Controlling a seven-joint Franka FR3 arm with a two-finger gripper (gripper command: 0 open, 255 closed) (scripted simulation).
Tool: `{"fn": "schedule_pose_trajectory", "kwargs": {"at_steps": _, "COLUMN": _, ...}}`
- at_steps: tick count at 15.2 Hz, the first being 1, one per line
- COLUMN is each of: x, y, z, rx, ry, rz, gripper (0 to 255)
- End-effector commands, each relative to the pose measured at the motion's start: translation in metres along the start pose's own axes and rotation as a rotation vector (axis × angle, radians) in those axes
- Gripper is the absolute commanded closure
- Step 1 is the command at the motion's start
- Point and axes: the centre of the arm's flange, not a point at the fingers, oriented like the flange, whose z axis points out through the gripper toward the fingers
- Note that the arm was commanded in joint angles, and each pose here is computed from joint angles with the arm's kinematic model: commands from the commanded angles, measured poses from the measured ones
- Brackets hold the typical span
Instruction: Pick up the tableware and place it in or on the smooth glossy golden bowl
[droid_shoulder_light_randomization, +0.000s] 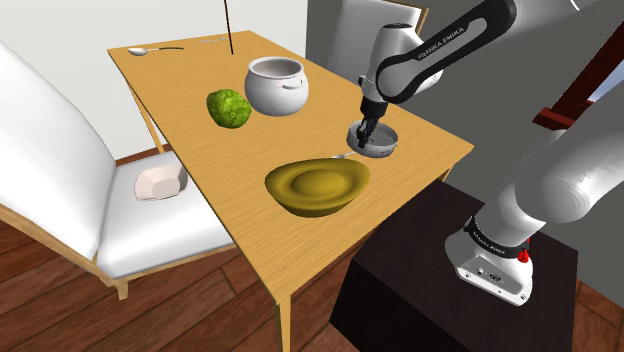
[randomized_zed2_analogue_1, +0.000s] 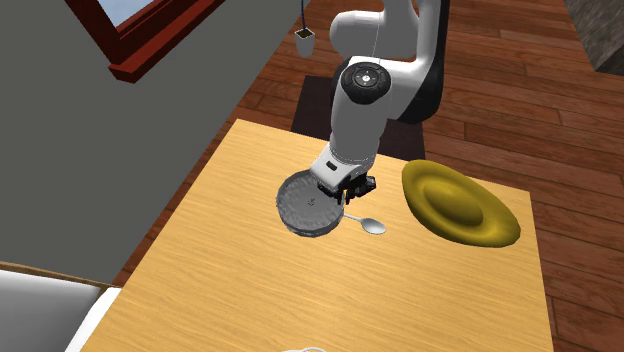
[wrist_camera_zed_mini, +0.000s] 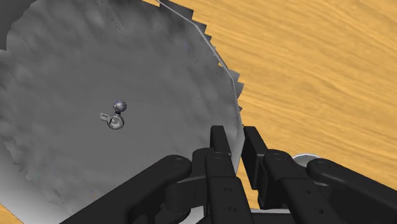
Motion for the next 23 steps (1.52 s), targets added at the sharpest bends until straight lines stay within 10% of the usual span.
{"fn": "schedule_pose_trajectory", "kwargs": {"at_steps": 1, "x": 0.0, "y": 0.0, "z": 0.0, "rx": 0.0, "ry": -0.001, "rz": 0.0, "gripper": 255}}
{"fn": "schedule_pose_trajectory", "kwargs": {"at_steps": 23, "x": 0.002, "y": -0.001, "z": -0.11, "rx": 0.0, "ry": -0.001, "rz": 0.0, "gripper": 255}}
